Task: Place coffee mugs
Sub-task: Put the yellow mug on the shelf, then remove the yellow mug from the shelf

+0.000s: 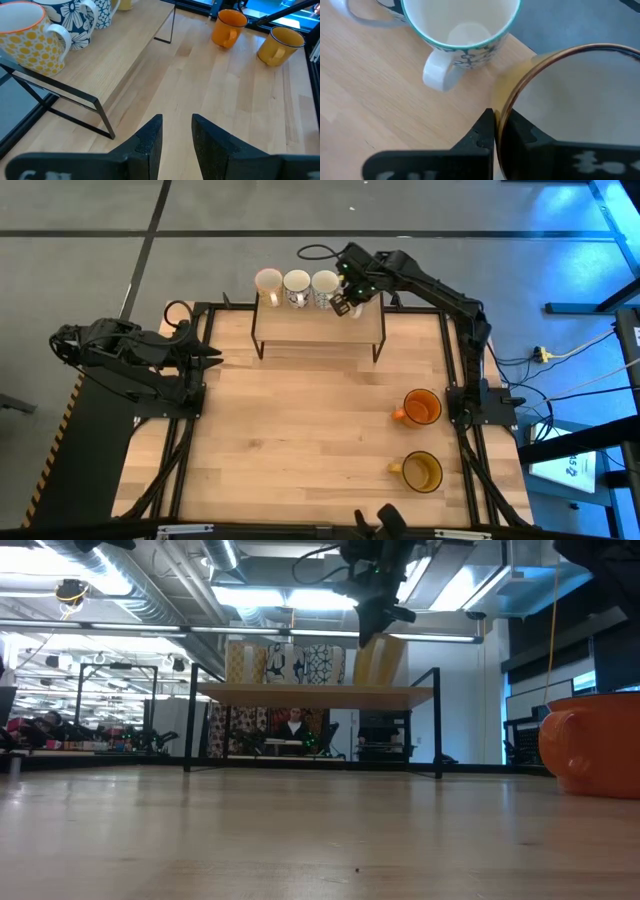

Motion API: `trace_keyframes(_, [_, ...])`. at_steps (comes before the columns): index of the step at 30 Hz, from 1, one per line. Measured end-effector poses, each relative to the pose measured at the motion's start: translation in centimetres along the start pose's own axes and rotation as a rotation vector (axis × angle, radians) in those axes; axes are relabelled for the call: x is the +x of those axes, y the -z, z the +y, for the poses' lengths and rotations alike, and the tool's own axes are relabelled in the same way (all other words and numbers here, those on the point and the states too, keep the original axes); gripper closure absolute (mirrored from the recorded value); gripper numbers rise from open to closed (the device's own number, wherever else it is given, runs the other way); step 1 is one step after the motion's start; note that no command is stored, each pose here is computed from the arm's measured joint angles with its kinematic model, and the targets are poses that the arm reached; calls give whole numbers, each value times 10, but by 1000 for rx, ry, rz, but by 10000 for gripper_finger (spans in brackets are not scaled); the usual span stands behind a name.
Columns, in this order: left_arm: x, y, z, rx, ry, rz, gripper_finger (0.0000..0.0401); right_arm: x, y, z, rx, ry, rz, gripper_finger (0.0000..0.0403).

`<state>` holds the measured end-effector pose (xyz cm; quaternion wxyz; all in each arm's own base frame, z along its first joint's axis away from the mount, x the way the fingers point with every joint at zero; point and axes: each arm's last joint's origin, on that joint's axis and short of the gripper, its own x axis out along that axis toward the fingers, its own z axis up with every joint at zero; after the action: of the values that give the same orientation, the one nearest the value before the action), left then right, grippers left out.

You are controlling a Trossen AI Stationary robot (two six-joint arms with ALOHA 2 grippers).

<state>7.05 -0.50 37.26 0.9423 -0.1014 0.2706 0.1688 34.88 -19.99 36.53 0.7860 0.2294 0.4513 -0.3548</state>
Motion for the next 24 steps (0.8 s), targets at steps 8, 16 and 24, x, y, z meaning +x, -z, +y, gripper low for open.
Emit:
trace_keyframes(8, [0, 0, 0, 1, 0, 0, 303, 5, -4, 2, 3, -10, -32, 368])
trace_keyframes(16, [0, 0, 0, 1, 0, 0, 303, 5, -5, 2, 3, -13, -36, 280])
trace_keyframes(24, [0, 0, 0, 1, 0, 0, 303, 5, -5, 1, 36, 45, -56, 254])
